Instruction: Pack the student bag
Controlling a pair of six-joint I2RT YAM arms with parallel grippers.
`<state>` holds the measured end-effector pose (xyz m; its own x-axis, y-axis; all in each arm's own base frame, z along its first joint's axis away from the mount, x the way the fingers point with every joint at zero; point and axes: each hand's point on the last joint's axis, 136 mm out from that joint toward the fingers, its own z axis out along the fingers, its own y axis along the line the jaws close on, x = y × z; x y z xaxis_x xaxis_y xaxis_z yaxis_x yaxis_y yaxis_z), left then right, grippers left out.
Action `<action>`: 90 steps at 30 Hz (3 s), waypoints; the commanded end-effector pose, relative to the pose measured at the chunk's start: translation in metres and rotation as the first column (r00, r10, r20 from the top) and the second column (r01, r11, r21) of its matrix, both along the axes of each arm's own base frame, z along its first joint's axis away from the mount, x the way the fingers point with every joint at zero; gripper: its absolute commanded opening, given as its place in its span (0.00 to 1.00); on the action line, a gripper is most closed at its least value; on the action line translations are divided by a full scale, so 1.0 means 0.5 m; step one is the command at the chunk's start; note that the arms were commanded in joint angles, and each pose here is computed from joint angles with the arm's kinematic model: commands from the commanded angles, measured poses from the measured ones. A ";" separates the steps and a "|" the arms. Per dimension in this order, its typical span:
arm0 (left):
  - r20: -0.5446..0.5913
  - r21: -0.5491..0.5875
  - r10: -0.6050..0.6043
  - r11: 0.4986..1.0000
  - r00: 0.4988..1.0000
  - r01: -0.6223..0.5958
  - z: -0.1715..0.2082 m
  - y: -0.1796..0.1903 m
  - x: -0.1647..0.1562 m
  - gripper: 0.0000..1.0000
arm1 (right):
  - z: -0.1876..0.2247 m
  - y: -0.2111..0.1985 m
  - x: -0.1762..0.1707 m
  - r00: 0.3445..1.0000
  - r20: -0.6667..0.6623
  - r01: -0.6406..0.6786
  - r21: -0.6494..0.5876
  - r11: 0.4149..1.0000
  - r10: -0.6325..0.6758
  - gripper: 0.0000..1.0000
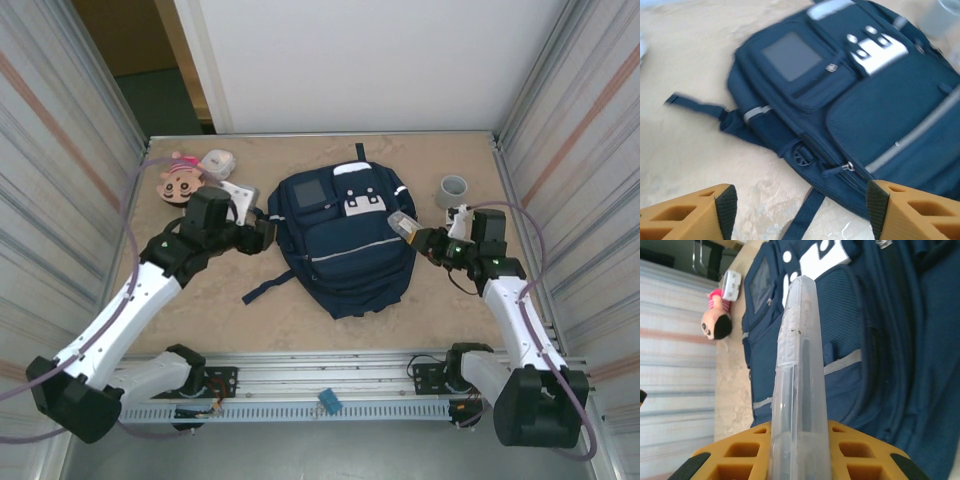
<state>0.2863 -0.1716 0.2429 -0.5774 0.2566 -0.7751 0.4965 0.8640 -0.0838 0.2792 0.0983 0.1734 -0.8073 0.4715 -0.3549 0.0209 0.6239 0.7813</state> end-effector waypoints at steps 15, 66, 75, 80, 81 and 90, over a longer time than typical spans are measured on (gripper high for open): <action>0.067 0.472 -0.847 0.493 0.527 0.731 -0.138 -0.355 -0.027 0.74 | 0.025 -0.018 -0.051 0.999 0.034 0.031 -0.033 0.999 -0.030 0.14; 0.276 0.486 -0.613 0.754 0.741 0.442 -0.050 -0.383 0.078 0.00 | 0.011 -0.040 -0.109 0.980 -0.080 0.182 -0.013 0.983 -0.183 0.13; 0.337 0.416 -0.546 0.817 0.767 0.398 -0.017 -0.377 0.111 0.00 | 0.023 0.051 -0.110 1.000 -0.025 0.006 0.130 0.991 -0.003 0.16; 0.347 0.387 -0.543 0.826 0.765 0.410 -0.009 -0.384 0.107 0.00 | -0.001 0.114 -0.077 0.994 -0.064 -0.074 0.150 0.986 0.084 0.16; 0.352 0.380 -0.542 0.828 0.763 0.413 -0.004 -0.385 0.105 0.00 | -0.003 0.127 -0.069 0.993 -0.067 -0.089 0.158 0.983 0.101 0.16; 0.356 0.366 -0.543 0.830 0.760 0.422 -0.006 -0.377 0.094 0.00 | -0.068 0.235 -0.012 0.943 -0.230 -0.196 0.196 0.961 0.239 0.25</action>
